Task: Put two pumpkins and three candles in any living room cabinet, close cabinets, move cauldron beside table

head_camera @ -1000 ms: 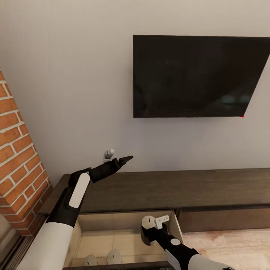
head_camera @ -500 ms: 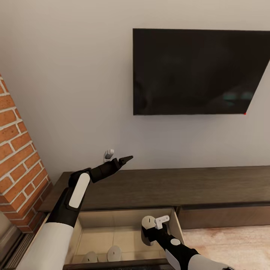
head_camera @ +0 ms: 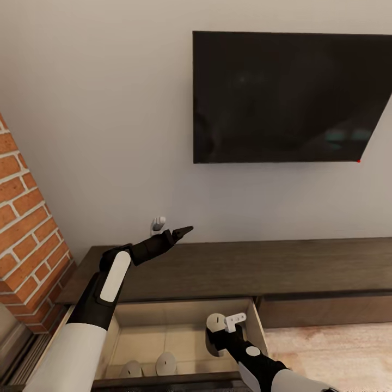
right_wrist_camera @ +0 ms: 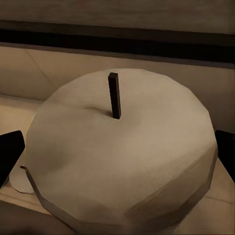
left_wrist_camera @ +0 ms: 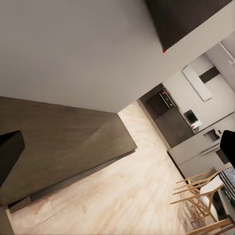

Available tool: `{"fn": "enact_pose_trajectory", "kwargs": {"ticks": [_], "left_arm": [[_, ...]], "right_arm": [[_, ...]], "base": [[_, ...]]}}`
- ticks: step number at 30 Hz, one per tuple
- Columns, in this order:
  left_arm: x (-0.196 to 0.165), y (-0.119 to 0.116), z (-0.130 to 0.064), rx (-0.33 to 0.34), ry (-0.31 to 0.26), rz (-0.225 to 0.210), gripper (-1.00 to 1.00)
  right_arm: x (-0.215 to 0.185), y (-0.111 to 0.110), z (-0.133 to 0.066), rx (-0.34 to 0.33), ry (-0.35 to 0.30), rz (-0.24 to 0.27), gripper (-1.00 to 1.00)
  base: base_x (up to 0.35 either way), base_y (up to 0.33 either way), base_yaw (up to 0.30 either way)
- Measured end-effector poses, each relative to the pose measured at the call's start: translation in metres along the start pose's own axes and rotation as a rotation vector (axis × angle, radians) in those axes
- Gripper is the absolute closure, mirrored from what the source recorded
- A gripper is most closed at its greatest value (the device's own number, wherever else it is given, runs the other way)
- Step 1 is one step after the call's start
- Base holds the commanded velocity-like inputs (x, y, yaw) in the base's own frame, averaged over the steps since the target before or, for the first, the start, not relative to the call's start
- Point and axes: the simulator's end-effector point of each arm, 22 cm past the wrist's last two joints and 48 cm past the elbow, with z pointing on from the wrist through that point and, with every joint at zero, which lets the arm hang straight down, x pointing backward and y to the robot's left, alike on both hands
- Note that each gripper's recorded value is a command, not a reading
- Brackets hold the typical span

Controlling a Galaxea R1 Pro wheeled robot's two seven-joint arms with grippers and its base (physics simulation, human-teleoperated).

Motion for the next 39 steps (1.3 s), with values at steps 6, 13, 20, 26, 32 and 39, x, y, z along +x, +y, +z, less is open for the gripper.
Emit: {"fn": "enact_pose_trajectory", "kwargs": {"ticks": [6,13,20,26,32,39], "left_arm": [[0.003,0.006,0.001,-0.005,0.005,-0.009,-1.0],[0.007,0.013,0.003,-0.011,0.012,-0.02,-1.0],[0.01,0.019,0.004,-0.016,0.016,-0.029,-1.0],[0.013,0.024,0.005,-0.021,0.02,-0.037,-1.0],[0.016,0.029,0.006,-0.025,0.024,-0.045,-1.0],[0.02,0.036,0.007,-0.031,0.029,-0.054,-1.0]], "right_arm": [[0.003,0.003,0.002,0.008,0.005,0.007,1.0],[0.007,0.005,0.005,0.008,0.013,0.014,1.0],[0.018,0.005,0.008,0.007,0.068,0.022,1.0],[0.022,0.005,0.01,0.006,0.081,0.024,1.0],[0.026,0.005,0.011,0.006,0.091,0.026,1.0],[0.032,0.004,0.012,0.008,0.1,0.032,1.0]], "base": [[0.0,0.0,0.0],[0.0,0.0,0.0],[0.0,0.0,0.0],[0.0,0.0,0.0],[0.0,0.0,0.0],[0.0,0.0,0.0]]}}
